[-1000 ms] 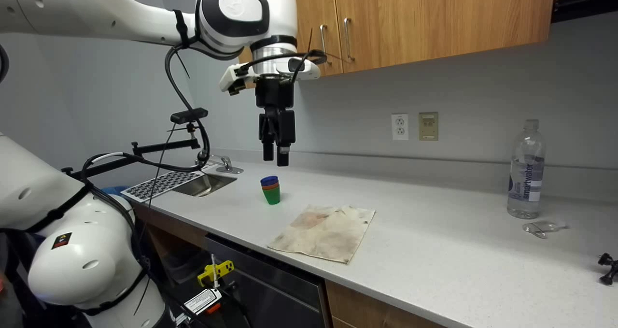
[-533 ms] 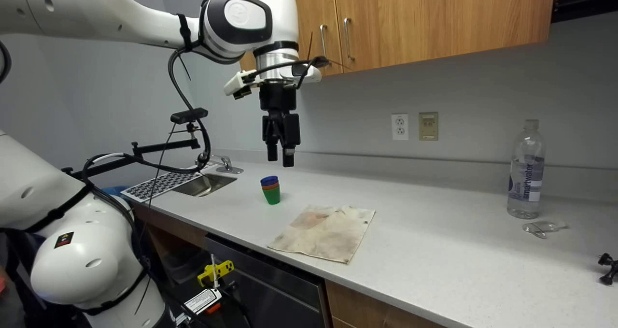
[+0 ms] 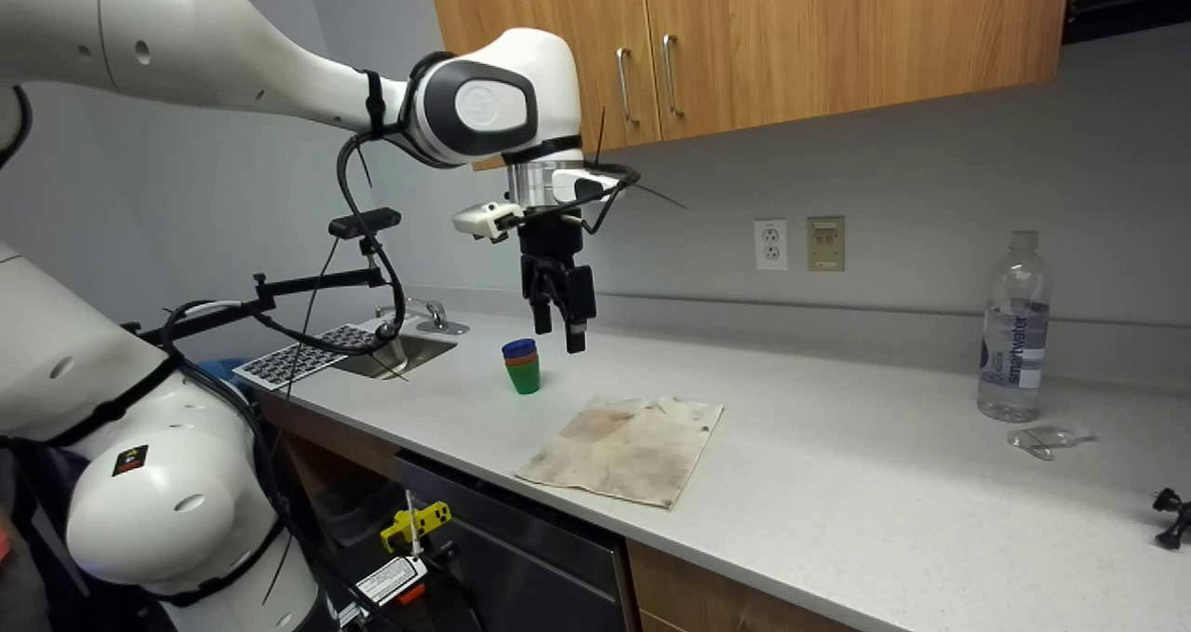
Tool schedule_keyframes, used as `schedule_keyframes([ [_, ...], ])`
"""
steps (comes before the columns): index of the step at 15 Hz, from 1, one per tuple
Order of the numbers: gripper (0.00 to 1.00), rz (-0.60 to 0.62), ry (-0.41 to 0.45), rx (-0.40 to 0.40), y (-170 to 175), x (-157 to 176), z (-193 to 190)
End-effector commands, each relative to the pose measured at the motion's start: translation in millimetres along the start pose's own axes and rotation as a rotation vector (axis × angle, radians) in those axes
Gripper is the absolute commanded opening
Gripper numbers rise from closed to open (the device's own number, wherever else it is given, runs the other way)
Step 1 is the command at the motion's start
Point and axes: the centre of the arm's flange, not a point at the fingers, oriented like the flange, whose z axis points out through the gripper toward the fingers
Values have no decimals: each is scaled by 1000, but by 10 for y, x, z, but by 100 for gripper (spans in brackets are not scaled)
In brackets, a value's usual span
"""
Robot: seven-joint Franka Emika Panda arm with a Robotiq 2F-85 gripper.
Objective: Fold the towel diagonally
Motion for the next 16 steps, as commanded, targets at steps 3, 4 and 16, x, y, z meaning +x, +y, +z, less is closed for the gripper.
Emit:
schedule_keyframes([
  [3, 100, 19, 31, 60, -42, 225, 445],
  [4, 100, 11, 23, 35, -36, 144, 326],
  [16, 100, 42, -43, 37, 135, 579, 942],
])
